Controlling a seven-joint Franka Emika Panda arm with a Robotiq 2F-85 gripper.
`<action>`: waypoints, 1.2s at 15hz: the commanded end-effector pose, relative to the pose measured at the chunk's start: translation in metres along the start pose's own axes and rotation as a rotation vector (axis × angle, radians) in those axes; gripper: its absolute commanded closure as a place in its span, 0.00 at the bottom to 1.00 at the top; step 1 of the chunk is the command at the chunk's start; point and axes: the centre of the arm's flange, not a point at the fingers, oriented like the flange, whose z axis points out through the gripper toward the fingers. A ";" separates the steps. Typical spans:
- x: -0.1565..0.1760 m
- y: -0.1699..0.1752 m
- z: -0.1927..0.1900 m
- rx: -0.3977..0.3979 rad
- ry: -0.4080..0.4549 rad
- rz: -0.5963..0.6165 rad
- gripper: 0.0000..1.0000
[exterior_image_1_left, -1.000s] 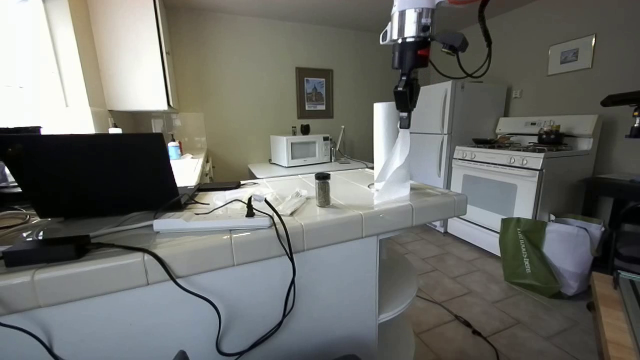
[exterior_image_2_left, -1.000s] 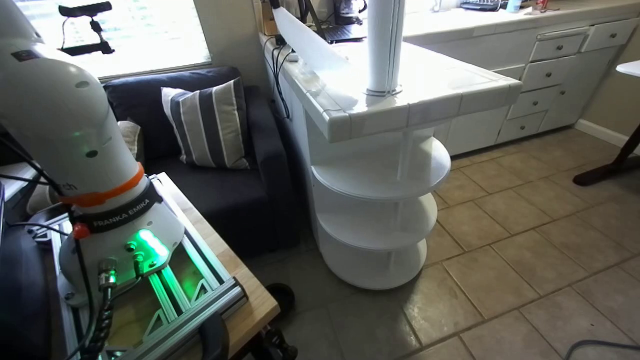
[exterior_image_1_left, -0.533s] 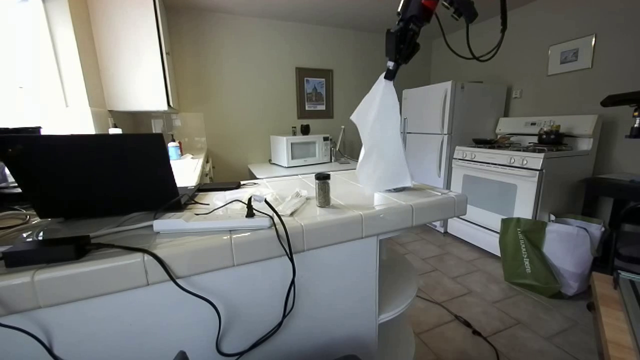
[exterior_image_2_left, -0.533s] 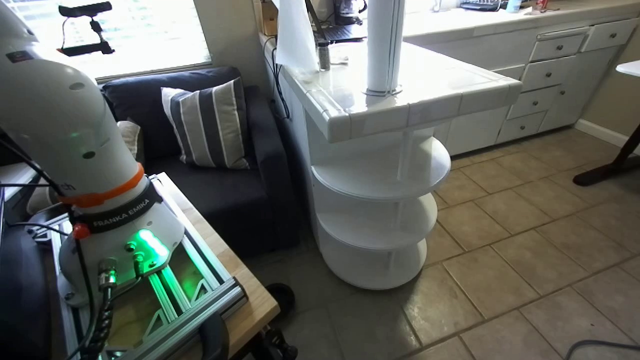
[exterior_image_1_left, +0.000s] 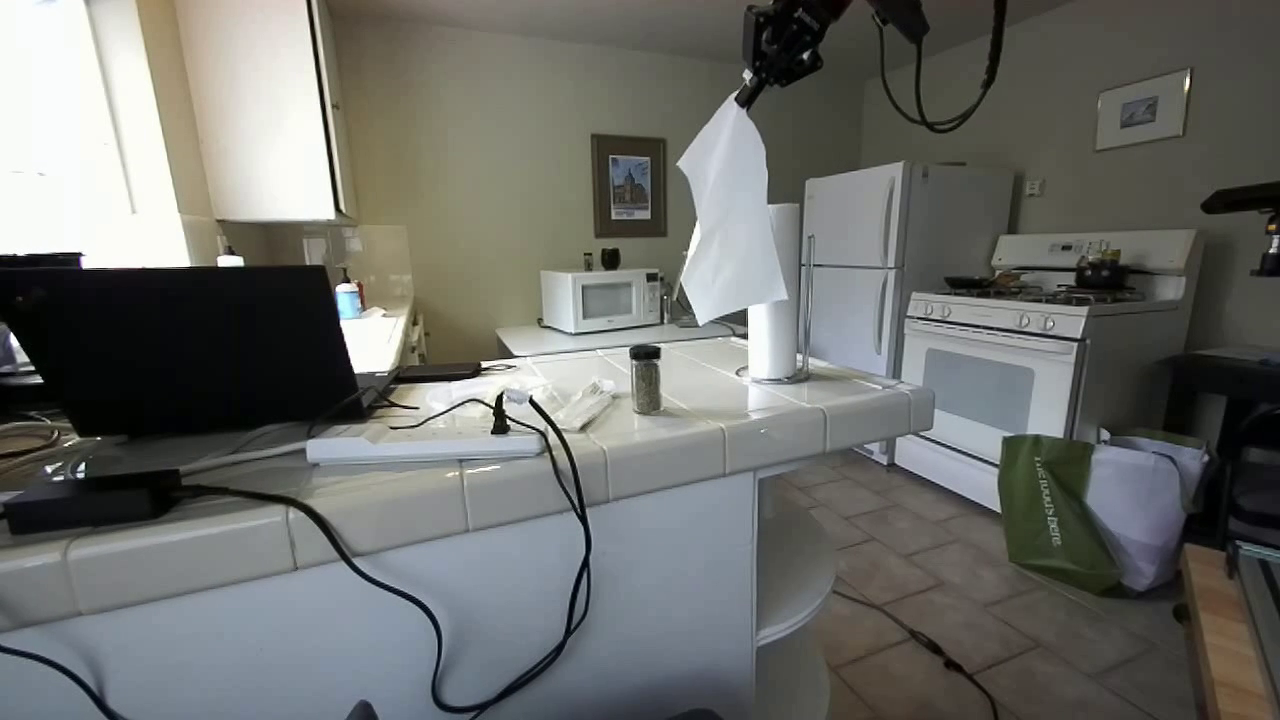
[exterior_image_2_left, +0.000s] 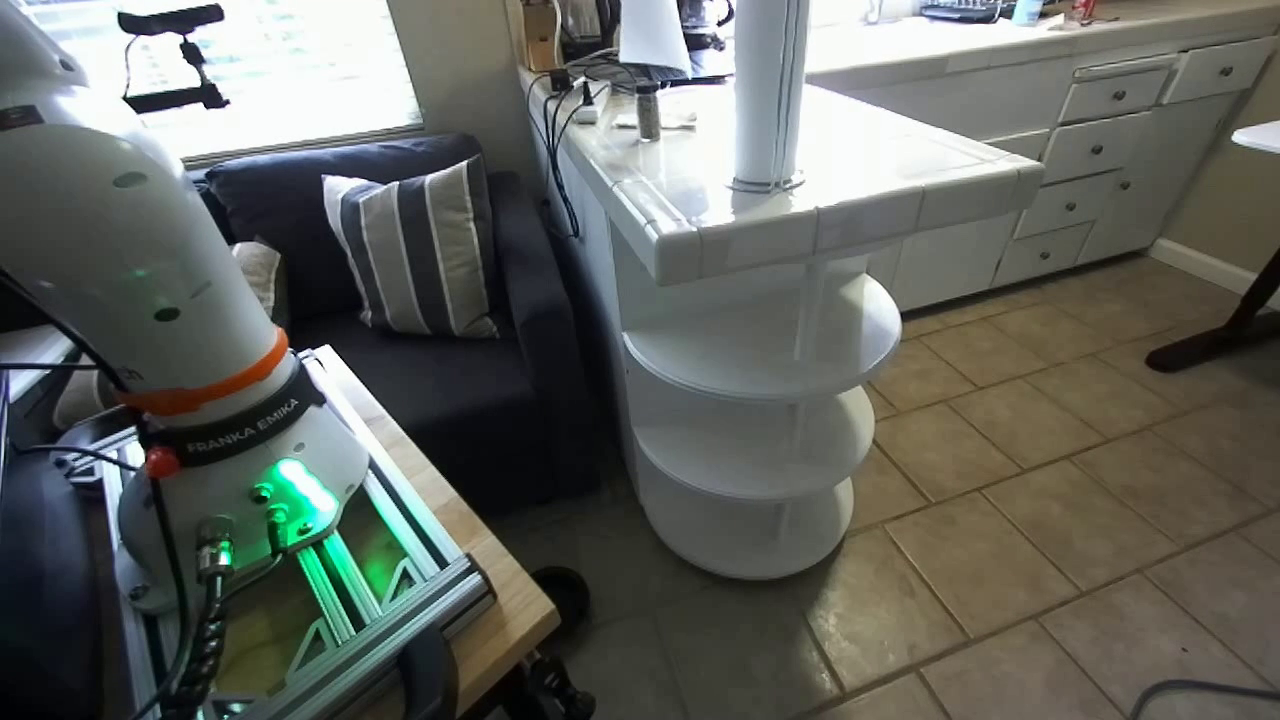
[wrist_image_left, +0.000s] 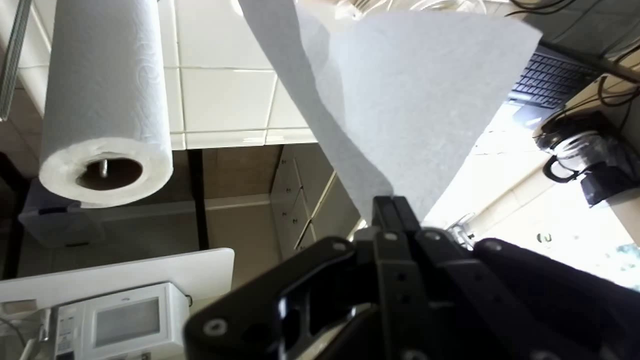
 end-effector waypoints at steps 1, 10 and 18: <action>0.001 0.002 0.004 -0.004 0.002 0.013 0.99; 0.005 -0.023 0.030 0.056 0.128 -0.049 1.00; -0.010 -0.050 0.131 0.187 0.421 -0.297 1.00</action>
